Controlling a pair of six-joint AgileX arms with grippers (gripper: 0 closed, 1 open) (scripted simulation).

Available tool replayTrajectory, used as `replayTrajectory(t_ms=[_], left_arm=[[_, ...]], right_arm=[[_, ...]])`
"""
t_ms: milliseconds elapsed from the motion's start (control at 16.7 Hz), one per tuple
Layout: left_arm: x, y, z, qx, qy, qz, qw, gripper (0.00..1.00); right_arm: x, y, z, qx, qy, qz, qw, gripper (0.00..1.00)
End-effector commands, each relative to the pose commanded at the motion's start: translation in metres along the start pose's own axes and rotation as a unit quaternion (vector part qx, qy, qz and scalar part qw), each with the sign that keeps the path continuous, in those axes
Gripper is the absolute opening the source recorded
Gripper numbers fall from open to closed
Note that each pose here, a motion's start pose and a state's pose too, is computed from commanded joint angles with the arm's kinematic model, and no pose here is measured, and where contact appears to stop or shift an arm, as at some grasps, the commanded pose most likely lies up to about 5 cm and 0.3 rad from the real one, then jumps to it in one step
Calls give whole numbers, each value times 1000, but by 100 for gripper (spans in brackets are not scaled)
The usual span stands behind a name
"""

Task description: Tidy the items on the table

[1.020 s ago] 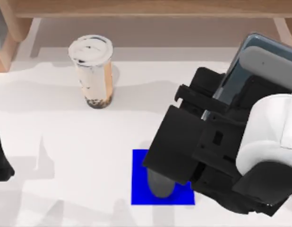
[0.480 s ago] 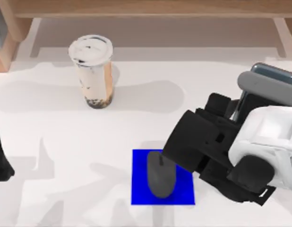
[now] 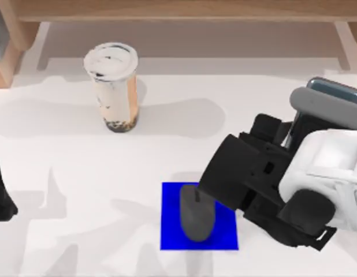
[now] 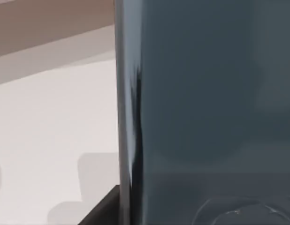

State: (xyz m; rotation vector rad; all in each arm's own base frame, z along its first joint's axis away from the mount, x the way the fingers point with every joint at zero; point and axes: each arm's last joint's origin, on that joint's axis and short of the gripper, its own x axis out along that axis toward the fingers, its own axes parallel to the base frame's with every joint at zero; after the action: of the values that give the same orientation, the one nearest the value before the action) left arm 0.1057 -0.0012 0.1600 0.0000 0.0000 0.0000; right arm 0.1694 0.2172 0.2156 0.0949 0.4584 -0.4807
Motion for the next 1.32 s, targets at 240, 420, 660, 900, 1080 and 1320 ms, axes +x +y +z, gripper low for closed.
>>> replayTrajectory(t_ms=[240,420,660,900,1080,1320], left_arm=[[0,0,0,0,0,0,1000,100],[0,0,0,0,0,0,1000,100],[0,0,0,0,0,0,1000,100],[0,0,0,0,0,0,1000,100],[0,0,0,0,0,0,1000,100],[0,0,0,0,0,0,1000,100]], right_arm=[[0,0,0,0,0,0,1000,75],[0,0,0,0,0,0,1000,98],[0,0,0,0,0,0,1000,100],[0,0,0,0,0,0,1000,100],[-4,-1,-1,1,-1,6,1000,100],[-29,-7,-7,16,2,45,999,100]])
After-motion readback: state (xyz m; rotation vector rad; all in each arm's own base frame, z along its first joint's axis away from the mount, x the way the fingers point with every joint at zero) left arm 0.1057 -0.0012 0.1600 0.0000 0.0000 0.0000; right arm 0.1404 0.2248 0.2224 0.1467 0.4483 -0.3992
